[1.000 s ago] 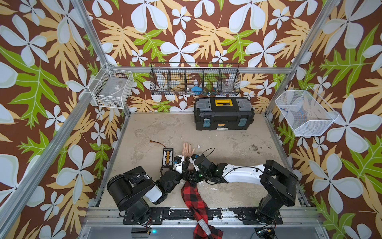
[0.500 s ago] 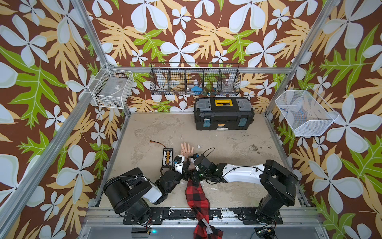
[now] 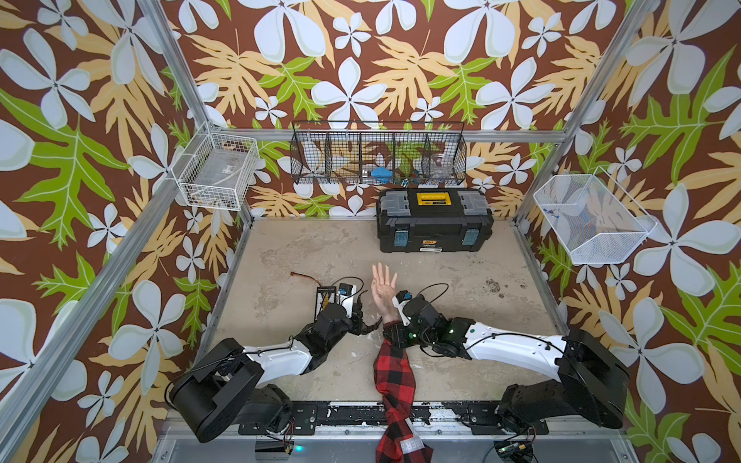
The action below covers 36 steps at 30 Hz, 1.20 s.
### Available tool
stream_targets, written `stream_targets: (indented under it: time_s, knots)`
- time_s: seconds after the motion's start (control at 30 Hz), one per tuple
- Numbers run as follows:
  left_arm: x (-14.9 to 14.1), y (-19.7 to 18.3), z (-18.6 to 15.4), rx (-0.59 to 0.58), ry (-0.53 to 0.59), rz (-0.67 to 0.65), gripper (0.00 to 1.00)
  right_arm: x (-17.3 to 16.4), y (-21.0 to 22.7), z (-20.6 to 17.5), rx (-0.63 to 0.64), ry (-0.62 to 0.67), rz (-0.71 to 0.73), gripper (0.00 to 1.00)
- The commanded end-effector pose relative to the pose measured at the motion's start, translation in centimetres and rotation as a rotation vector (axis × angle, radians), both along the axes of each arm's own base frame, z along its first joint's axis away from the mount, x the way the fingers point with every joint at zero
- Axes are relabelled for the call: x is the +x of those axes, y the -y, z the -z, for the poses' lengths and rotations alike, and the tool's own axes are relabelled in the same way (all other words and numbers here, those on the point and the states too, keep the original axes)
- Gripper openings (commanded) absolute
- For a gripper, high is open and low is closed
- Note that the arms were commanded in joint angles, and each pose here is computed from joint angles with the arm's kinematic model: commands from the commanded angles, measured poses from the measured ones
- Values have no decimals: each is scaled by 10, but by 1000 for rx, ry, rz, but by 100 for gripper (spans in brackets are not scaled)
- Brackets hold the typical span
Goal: Take off the watch
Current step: Take off the watch from the hand, then place the watch at the center of the board, then place the hand at the center of the board.
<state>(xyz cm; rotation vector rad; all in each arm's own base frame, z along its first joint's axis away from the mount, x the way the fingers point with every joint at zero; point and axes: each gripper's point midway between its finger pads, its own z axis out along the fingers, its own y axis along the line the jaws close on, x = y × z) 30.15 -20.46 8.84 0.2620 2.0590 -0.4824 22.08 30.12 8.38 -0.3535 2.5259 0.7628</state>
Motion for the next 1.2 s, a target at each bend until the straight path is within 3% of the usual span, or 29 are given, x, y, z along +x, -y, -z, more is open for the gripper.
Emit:
stream_targets:
  time_s: [0.0, 0.27, 0.5, 0.7, 0.97, 1.17]
  knots:
    - [-11, -9, 32, 57, -196, 27, 0, 9, -1, -11, 45, 49, 11, 34]
    - [3, -14, 60, 103, -505, 30, 0, 15, 19, 1, 42, 45, 60, 33]
    - [25, -20, 68, 184, -579, 11, 2, 17, 24, 15, 26, 30, 67, 33]
    - [39, -31, 64, 216, -581, -26, 21, 21, 30, 30, -29, 31, 80, 40]
    - [46, -32, 48, 200, -538, -39, 32, 29, 31, 36, -77, 39, 87, 55]
    - [59, -39, 18, 199, -432, -81, 42, 42, 35, 20, -96, 78, 109, 65]
